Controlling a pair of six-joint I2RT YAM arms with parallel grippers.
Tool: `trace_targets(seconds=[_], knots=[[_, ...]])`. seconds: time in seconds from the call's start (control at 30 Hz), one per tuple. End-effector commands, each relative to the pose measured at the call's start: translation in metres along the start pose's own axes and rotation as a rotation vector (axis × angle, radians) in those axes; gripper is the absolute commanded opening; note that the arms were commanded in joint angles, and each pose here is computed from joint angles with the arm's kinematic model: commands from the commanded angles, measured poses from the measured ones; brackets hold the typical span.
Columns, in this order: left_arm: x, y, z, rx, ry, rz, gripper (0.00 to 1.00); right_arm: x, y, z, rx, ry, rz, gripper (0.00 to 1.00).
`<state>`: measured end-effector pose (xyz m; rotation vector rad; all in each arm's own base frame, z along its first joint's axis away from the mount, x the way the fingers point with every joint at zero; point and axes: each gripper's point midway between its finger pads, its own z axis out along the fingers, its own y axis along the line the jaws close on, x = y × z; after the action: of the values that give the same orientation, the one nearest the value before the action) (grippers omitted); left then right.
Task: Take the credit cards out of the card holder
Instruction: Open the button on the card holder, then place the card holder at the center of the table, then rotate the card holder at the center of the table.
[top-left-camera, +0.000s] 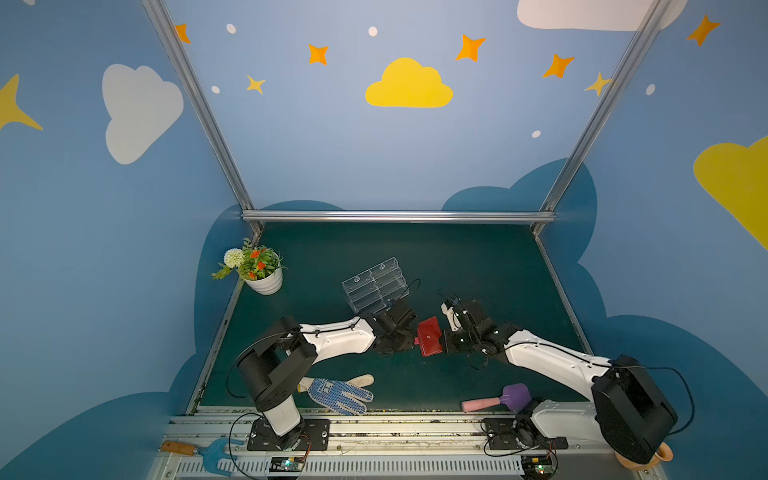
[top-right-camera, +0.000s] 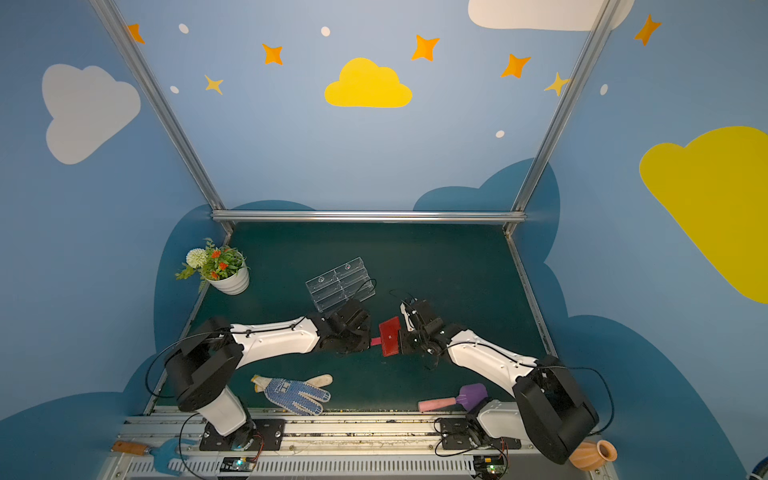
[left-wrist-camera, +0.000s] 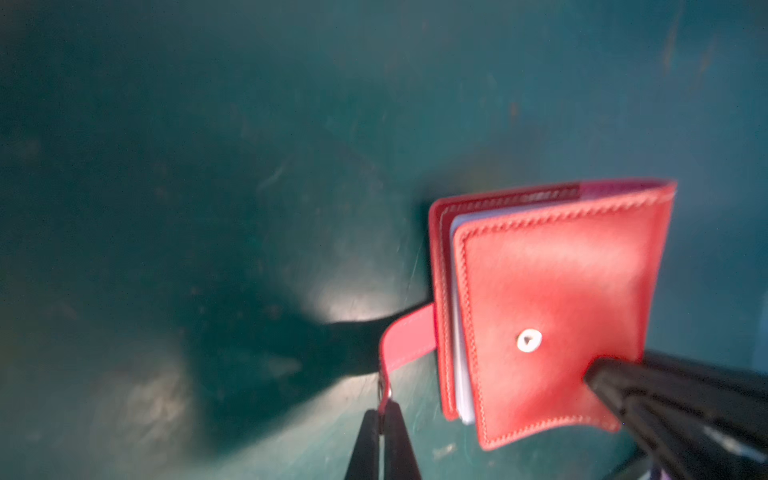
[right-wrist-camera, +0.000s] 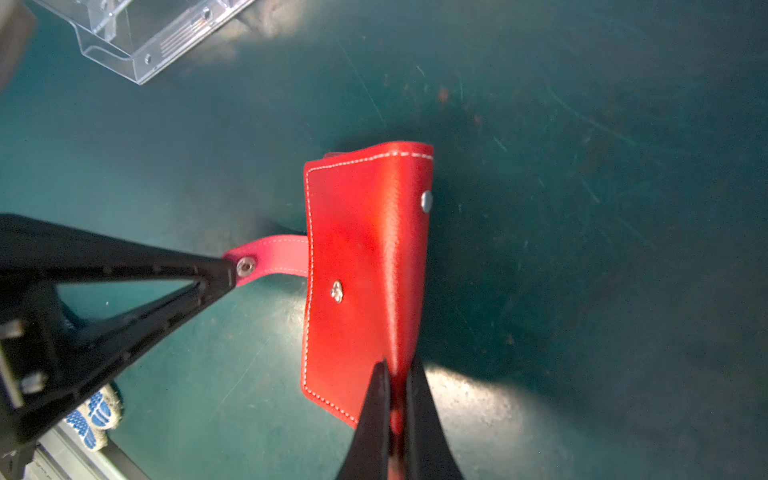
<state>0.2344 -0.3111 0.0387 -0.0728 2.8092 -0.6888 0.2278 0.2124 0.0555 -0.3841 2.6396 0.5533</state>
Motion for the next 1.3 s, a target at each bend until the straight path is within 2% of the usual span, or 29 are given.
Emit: trace_targets(seconds=[0.0, 0.13, 0.23, 0.3, 0.37, 0.47, 0.6, 0.73, 0.87, 0.97, 1.07, 1.27], knots=[[0.002, -0.025, -0.012, 0.147, 0.015, -0.048, 0.04, -0.004, -0.004, 0.000, 0.031, 0.014, -0.043, 0.00], [0.011, -0.033, -0.014, 0.232, 0.048, -0.092, 0.04, -0.016, 0.003, 0.004, -0.004, 0.023, -0.048, 0.01], [0.016, -0.036, -0.014, 0.269, 0.063, -0.116, 0.04, -0.024, 0.006, 0.010, -0.029, 0.039, -0.043, 0.13], [0.016, -0.037, -0.014, 0.286, 0.066, -0.129, 0.04, -0.031, 0.005, 0.013, -0.040, 0.043, -0.028, 0.29], [0.017, -0.038, -0.015, 0.299, 0.067, -0.142, 0.04, -0.038, 0.003, 0.012, -0.048, 0.047, 0.000, 0.50], [0.015, -0.040, -0.019, 0.323, 0.058, -0.166, 0.04, -0.048, 0.003, 0.000, -0.077, 0.020, 0.071, 0.71], [0.011, -0.045, -0.026, 0.358, 0.033, -0.201, 0.04, -0.048, 0.003, -0.033, -0.103, -0.013, 0.242, 0.83], [0.008, -0.051, -0.030, 0.397, 0.013, -0.231, 0.04, -0.026, 0.015, -0.053, -0.225, -0.026, 0.460, 0.84], [0.011, -0.060, -0.031, 0.432, -0.002, -0.236, 0.04, 0.010, 0.012, -0.050, -0.309, -0.019, 0.692, 0.84], [0.016, -0.067, -0.030, 0.445, -0.012, -0.226, 0.04, 0.024, 0.013, -0.051, -0.381, -0.023, 0.808, 0.84], [0.021, -0.075, -0.029, 0.473, -0.018, -0.221, 0.04, 0.036, 0.014, -0.050, -0.423, -0.014, 0.893, 0.84], [0.027, -0.105, -0.029, 0.533, -0.021, -0.170, 0.04, 0.046, 0.015, -0.046, -0.439, -0.014, 0.950, 0.84]])
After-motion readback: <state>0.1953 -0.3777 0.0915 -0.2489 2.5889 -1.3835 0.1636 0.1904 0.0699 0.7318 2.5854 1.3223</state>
